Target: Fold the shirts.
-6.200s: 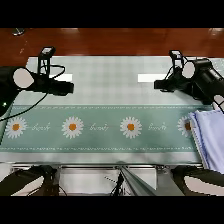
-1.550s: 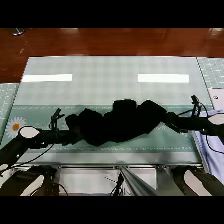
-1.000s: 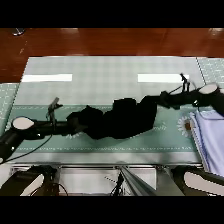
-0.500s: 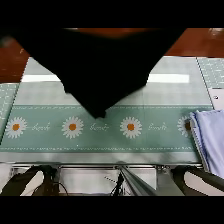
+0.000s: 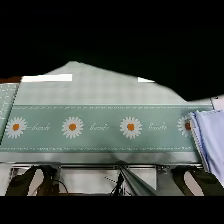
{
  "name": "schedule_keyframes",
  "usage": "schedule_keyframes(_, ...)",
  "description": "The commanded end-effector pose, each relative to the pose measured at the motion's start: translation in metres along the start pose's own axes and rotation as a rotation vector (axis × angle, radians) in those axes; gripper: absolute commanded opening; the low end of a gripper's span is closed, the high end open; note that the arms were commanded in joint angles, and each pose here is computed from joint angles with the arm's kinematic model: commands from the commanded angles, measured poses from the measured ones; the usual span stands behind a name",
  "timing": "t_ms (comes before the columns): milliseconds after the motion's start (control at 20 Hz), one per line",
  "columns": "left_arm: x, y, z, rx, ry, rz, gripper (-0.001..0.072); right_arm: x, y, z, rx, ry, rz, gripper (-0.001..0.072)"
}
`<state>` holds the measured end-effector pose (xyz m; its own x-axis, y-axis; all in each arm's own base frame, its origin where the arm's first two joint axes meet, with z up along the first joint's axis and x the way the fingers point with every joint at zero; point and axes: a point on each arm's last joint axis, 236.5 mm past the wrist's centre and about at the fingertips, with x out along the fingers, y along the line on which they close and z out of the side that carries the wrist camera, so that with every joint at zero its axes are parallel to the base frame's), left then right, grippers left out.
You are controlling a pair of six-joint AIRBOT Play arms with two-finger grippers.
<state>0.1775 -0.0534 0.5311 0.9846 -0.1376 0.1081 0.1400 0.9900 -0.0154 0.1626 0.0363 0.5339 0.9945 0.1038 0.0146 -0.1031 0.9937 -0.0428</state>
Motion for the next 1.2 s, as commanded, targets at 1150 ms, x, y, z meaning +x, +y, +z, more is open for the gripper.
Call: schedule_keyframes(1150,0.269,0.062,-0.489,-0.426,0.949,-0.040,0.0017,0.356,-0.019,-0.478,0.541,0.916,0.195,0.0020)
